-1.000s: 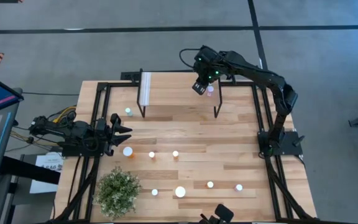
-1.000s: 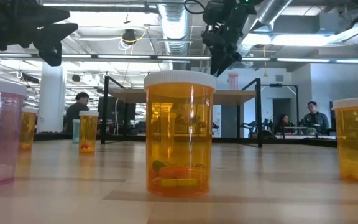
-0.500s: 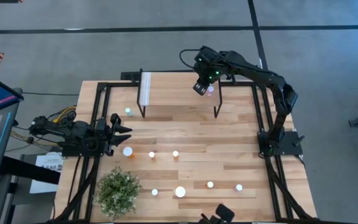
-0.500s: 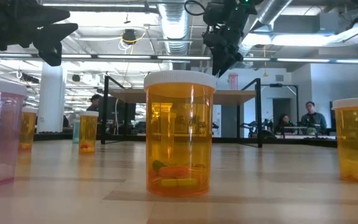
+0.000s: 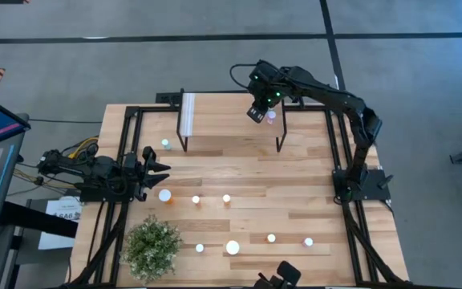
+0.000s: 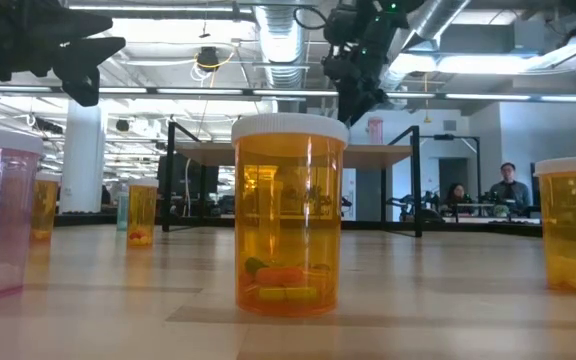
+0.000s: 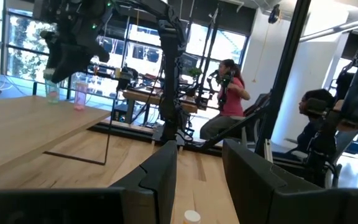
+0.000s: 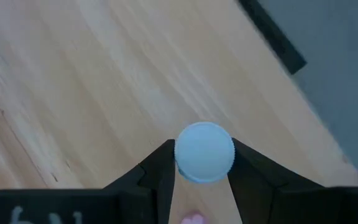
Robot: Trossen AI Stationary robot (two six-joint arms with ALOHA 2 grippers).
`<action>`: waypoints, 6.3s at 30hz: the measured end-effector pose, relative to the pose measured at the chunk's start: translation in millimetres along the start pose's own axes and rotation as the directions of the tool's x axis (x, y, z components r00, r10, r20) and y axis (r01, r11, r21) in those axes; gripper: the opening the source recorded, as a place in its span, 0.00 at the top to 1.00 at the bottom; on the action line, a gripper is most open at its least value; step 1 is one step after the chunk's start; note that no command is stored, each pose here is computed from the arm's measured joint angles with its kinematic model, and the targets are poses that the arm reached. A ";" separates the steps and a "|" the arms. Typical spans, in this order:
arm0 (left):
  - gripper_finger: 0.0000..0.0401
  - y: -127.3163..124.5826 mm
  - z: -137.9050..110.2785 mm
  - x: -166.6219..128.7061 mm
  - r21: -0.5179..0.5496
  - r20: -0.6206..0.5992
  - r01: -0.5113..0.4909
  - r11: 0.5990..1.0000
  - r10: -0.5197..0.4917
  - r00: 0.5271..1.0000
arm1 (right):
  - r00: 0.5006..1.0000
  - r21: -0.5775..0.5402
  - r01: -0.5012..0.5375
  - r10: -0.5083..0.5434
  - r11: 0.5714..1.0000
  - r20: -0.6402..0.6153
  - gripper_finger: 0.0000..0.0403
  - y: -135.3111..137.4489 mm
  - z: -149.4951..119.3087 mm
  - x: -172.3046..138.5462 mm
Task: Pick and place medicine bottles onto shelf by color
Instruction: Put the right blue bottle on the shelf, then put the blue bottle on the shelf
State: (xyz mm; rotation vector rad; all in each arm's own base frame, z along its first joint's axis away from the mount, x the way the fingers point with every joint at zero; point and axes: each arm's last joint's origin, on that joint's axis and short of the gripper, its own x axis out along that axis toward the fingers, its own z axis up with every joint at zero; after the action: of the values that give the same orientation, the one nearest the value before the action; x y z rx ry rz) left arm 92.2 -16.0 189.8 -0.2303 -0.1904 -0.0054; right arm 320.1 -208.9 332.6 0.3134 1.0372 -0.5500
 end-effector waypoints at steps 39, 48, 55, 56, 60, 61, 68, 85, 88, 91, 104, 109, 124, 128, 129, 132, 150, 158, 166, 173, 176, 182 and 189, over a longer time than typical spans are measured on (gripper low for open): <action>0.71 0.2 -0.3 0.0 0.004 -0.002 -0.004 1.000 0.004 1.000 | 1.000 0.014 0.013 -0.012 1.000 -0.026 0.37 0.4 6.9 -19.7; 0.71 0.2 -1.0 0.0 0.005 -0.009 -0.001 1.000 0.001 1.000 | 0.999 -0.040 0.024 -0.023 0.999 0.025 0.37 23.3 13.5 -68.8; 0.71 -0.1 -3.3 0.0 -0.032 -0.035 0.017 0.999 -0.018 0.999 | 0.995 -0.129 0.030 -0.018 0.991 0.099 0.37 54.0 0.1 -106.2; 0.71 -0.1 -3.5 0.0 -0.032 -0.037 0.016 0.999 -0.018 0.999 | 0.994 -0.141 0.025 -0.009 0.990 0.113 0.37 59.2 -2.4 -112.1; 0.71 -0.1 -3.6 0.0 -0.039 -0.038 0.017 0.999 -0.018 0.999 | 0.985 -0.184 0.025 0.008 0.983 0.174 0.37 80.5 -16.0 -139.1; 0.71 -0.1 -3.6 0.0 -0.040 -0.038 0.017 0.999 -0.018 0.999 | 0.982 -0.197 0.014 0.023 0.980 0.186 0.37 86.5 -19.7 -145.1; 0.71 -0.1 -3.6 0.0 -0.044 -0.038 0.017 0.999 -0.018 0.999 | 0.971 -0.299 0.021 0.052 0.954 0.235 0.37 129.8 -53.3 -151.9; 0.71 0.9 7.4 -2.3 -0.038 -0.092 -0.078 0.996 0.075 0.993 | 0.895 -0.317 -0.147 0.262 0.937 0.362 0.37 156.2 -152.6 -113.7; 0.71 2.4 15.7 -5.5 -0.039 -0.129 -0.167 0.985 0.161 0.979 | 0.872 -0.321 -0.186 0.307 0.929 0.381 0.37 159.6 -168.0 -107.3; 0.71 4.3 21.5 -9.1 -0.032 -0.161 -0.248 0.968 0.240 0.957 | 0.851 -0.330 -0.206 0.335 0.921 0.404 0.37 163.9 -178.6 -103.1; 0.71 10.1 50.9 -26.1 -0.042 -0.171 -0.506 0.861 0.493 0.853 | 0.827 -0.335 -0.223 0.360 0.915 0.433 0.37 175.0 -184.1 -99.9; 0.71 14.4 51.3 -29.3 -0.066 -0.121 -0.637 0.768 0.628 0.769 | 0.827 -0.334 -0.223 0.359 0.916 0.433 0.37 174.9 -184.0 -99.9; 0.71 19.0 49.4 -34.0 -0.095 -0.072 -0.754 0.651 0.751 0.657 | 0.820 -0.334 -0.226 0.364 0.915 0.441 0.37 175.4 -183.1 -100.4; 0.71 18.7 48.9 -32.7 -0.095 -0.076 -0.756 0.648 0.752 0.654 | 0.814 -0.336 -0.228 0.368 0.914 0.450 0.37 175.9 -182.3 -101.1; 0.71 18.5 48.2 -31.3 -0.089 -0.081 -0.758 0.646 0.754 0.652 | 0.812 -0.337 -0.228 0.369 0.914 0.452 0.37 176.0 -182.1 -101.3; 0.71 17.4 44.7 -25.0 -0.062 -0.106 -0.769 0.636 0.762 0.639 | 0.812 -0.338 -0.227 0.369 0.913 0.452 0.37 176.0 -181.9 -101.5; 0.45 37.0 9.2 7.9 0.142 -0.373 -0.884 0.446 0.851 0.370 | 0.800 -0.357 -0.218 0.376 0.908 0.467 0.37 176.8 -180.5 -102.7; 0.41 57.7 1.2 17.4 0.238 -0.455 -0.895 0.378 0.857 0.241 | 0.800 -0.360 -0.217 0.376 0.908 0.467 0.37 176.8 -180.5 -102.7; 0.40 77.5 -2.2 27.0 0.289 -0.520 -0.865 0.410 0.826 0.218 | 0.800 -0.367 -0.212 0.376 0.906 0.467 0.37 176.8 -180.5 -102.7; 0.40 95.1 -9.2 32.0 0.317 -0.569 -0.855 0.411 0.803 0.175 | 0.800 -0.368 -0.211 0.376 0.905 0.467 0.37 176.8 -180.5 -102.7; 0.40 100.6 -12.7 34.8 0.317 -0.587 -0.853 0.415 0.792 0.168 | 0.800 -0.370 -0.210 0.376 0.905 0.467 0.37 176.8 -180.5 -102.7; 0.40 109.2 -19.8 38.0 0.328 -0.605 -0.856 0.399 0.785 0.135 | 0.801 -0.370 -0.210 0.376 0.905 0.466 0.37 176.8 -180.5 -102.6; 0.42 117.7 -26.7 41.0 0.315 -0.635 -0.858 0.407 0.762 0.128 | 0.801 -0.369 -0.210 0.376 0.905 0.466 0.37 176.9 -180.5 -102.6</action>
State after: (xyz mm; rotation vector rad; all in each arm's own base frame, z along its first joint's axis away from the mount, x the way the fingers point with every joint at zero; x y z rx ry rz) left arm 140.7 93.2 145.3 -0.4313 0.7932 1.0485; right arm 249.6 54.5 333.8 0.0387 0.5005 -0.1622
